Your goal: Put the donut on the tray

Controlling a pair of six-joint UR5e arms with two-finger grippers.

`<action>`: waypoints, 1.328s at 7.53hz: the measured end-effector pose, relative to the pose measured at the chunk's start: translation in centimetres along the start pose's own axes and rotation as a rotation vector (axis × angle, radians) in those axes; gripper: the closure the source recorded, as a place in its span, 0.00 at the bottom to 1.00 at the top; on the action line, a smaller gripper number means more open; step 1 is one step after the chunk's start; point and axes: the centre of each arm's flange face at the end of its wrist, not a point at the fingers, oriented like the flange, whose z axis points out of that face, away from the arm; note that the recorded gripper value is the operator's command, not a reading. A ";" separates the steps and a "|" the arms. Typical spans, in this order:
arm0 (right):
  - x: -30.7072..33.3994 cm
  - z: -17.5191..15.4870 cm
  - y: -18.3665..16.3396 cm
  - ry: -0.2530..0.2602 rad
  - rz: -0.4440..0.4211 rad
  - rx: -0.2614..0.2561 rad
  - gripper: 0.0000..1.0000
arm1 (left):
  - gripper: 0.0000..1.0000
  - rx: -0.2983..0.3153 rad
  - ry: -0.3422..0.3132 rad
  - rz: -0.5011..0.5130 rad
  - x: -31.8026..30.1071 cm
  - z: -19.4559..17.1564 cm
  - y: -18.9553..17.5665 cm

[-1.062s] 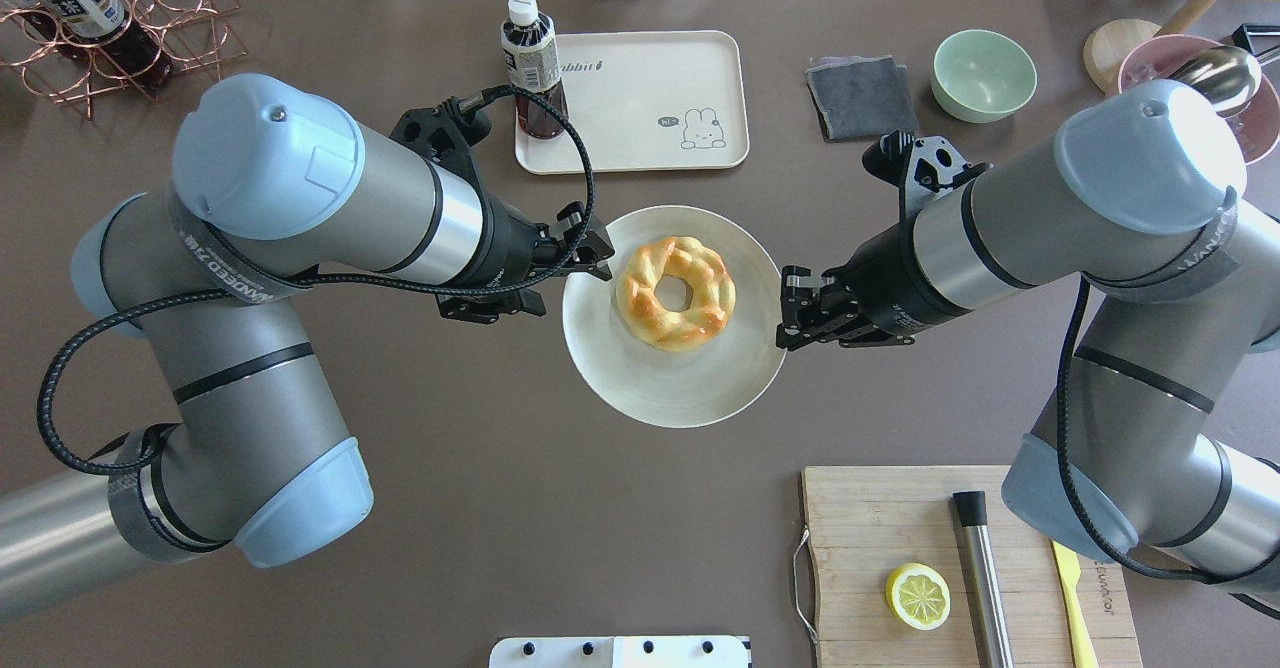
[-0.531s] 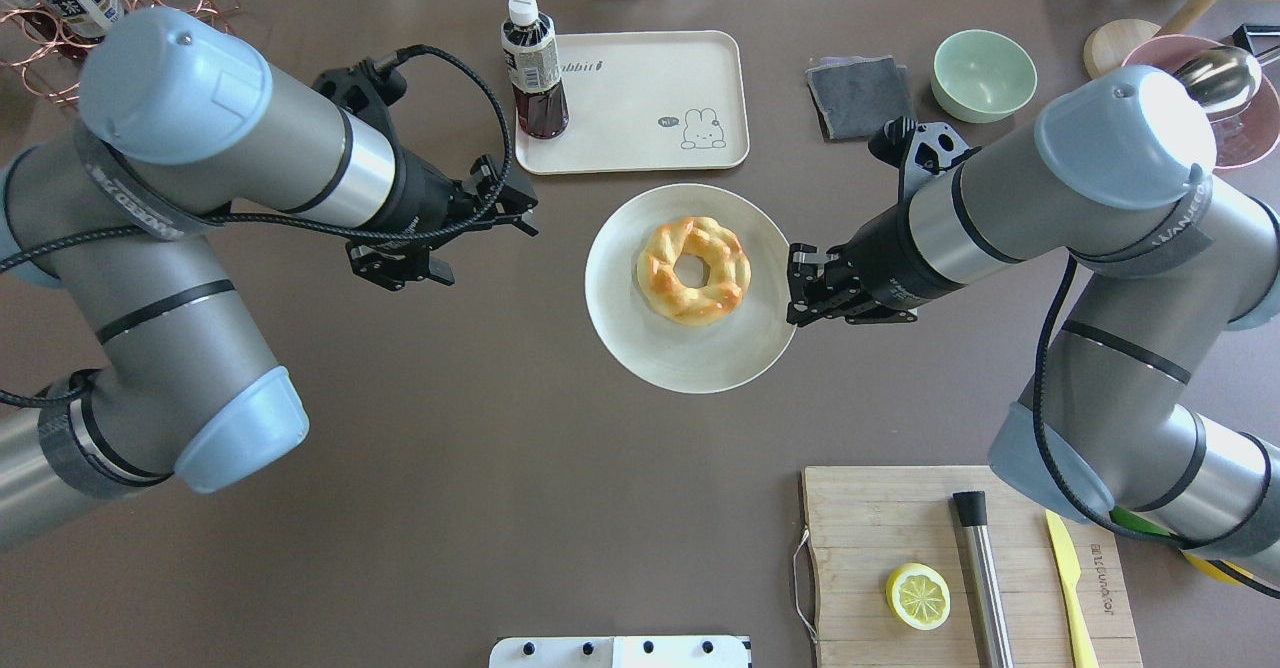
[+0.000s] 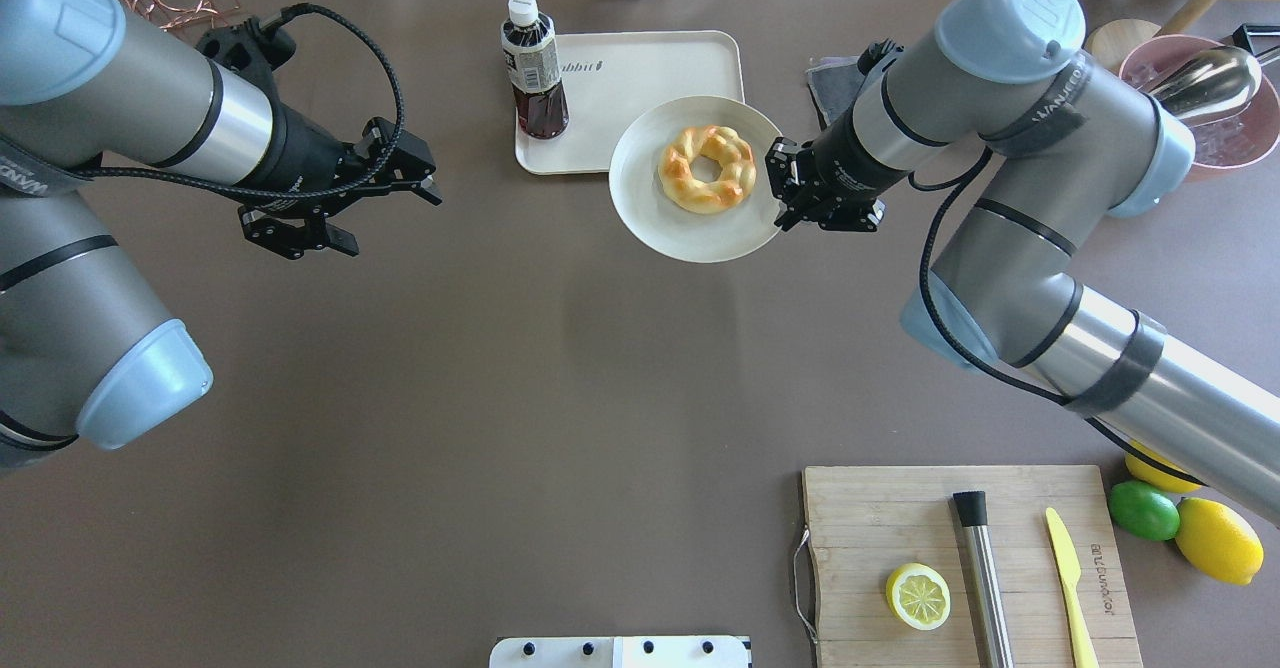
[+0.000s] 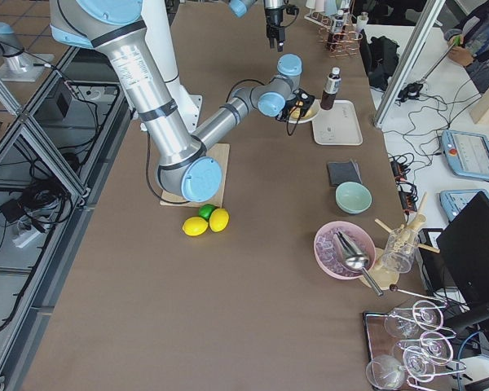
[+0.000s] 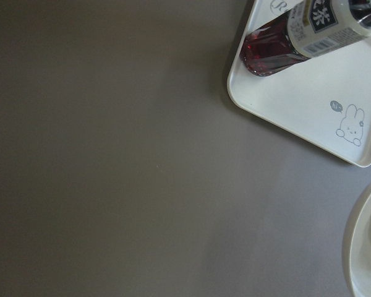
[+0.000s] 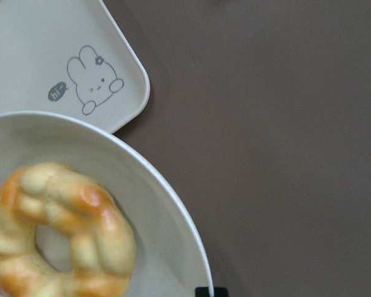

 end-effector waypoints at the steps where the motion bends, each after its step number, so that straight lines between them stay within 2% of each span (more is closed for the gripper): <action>1: -1.7 1.6 -2.2 0.024 0.071 0.015 1.00 | 0.03 0.006 -0.021 0.005 -1.9 0.0 -0.5; 2: -3.5 3.2 -4.4 0.043 0.139 0.031 1.00 | 0.03 0.012 -0.036 0.016 -3.2 -0.1 -1.0; 4: -7.2 6.1 -8.2 0.050 0.255 0.053 1.00 | 0.03 0.035 -0.042 0.032 -4.8 -1.2 -2.1; 6: -8.0 8.8 -11.5 0.046 0.313 0.070 1.00 | 0.03 0.051 -0.040 0.033 -5.2 -1.9 -2.8; 8: -9.7 10.5 -12.6 0.052 0.412 0.103 1.00 | 0.03 0.072 -0.033 0.029 -5.5 -3.1 -3.6; 10: -11.6 11.5 -11.1 0.029 0.516 0.145 1.00 | 0.03 0.082 -0.037 0.028 -6.9 -4.0 -3.5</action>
